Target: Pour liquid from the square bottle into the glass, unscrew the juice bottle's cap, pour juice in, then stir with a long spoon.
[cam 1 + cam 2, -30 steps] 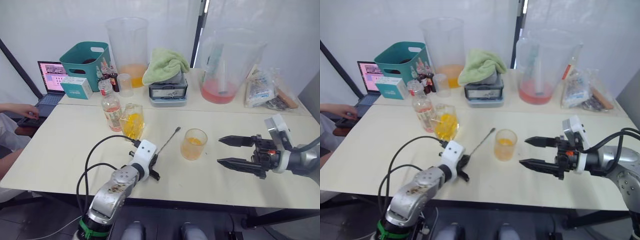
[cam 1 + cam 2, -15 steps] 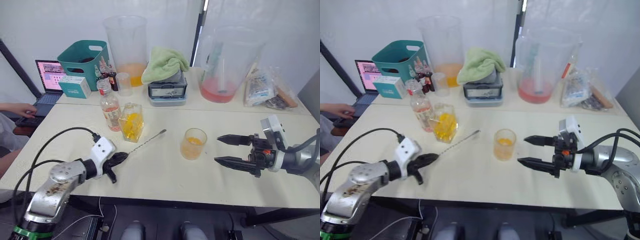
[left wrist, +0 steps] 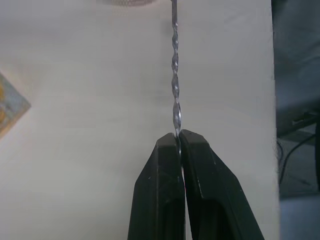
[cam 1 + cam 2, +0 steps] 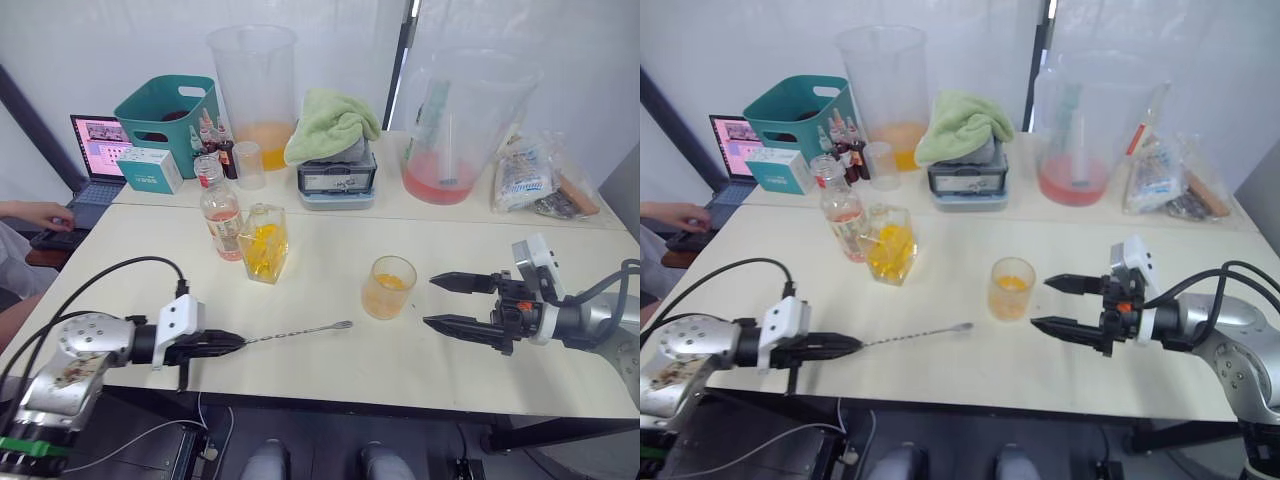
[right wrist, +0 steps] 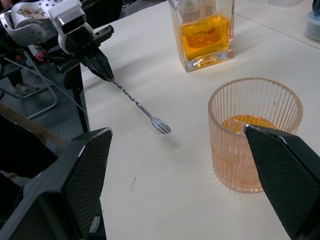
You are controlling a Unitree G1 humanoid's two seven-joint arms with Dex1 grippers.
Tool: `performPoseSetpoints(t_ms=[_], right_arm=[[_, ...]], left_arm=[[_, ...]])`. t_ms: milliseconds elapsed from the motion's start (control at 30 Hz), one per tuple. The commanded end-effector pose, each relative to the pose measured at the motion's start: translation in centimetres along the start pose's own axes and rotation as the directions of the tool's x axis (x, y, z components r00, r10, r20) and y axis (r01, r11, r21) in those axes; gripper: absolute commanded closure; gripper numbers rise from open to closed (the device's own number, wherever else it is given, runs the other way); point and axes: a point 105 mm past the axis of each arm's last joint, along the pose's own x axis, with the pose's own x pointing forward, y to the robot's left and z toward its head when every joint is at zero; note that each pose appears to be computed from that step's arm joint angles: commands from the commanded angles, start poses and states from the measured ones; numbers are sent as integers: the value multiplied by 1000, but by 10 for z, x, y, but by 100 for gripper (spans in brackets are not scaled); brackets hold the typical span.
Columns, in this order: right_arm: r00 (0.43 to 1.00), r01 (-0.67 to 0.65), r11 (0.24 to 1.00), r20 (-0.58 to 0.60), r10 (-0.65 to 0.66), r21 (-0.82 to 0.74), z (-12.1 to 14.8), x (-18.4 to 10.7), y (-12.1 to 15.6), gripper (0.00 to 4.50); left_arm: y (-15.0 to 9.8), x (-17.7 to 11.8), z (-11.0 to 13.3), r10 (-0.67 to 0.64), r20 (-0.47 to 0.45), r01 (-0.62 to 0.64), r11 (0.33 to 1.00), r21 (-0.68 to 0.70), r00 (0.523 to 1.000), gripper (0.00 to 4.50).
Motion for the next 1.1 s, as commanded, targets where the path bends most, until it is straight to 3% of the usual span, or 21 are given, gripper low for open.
performPoseSetpoints(t_ms=[33,167,467,567,700,800,967,1100], right_arm=[[1000,13,999,20,-12,-53,11,-3,3,0],[1000,24,998,15,-24,-53,11,-5,1,0],[999,42,998,19,-41,-44,8,-4,1,0],[999,45,998,21,-45,-42,8,-4,2,0],[998,52,998,30,-51,-41,9,-3,4,0],[998,54,998,31,-53,-41,9,-3,5,0],[997,65,997,34,-63,-40,10,-4,5,0],[997,67,997,33,-66,-39,10,-4,6,0]], left_arm=[[1,7,-6,-8,-52,12,997,70,999,448],[-3,12,-15,-57,-90,60,998,29,994,448],[6,11,9,-66,-94,70,997,44,993,162],[6,12,14,-80,-132,90,994,69,988,162],[5,18,4,-97,-261,114,992,51,960,162],[5,19,1,-103,-291,121,992,45,951,162],[-2,18,-23,-131,-401,150,989,16,907,311],[-3,21,-23,-134,-369,158,987,35,920,441]])
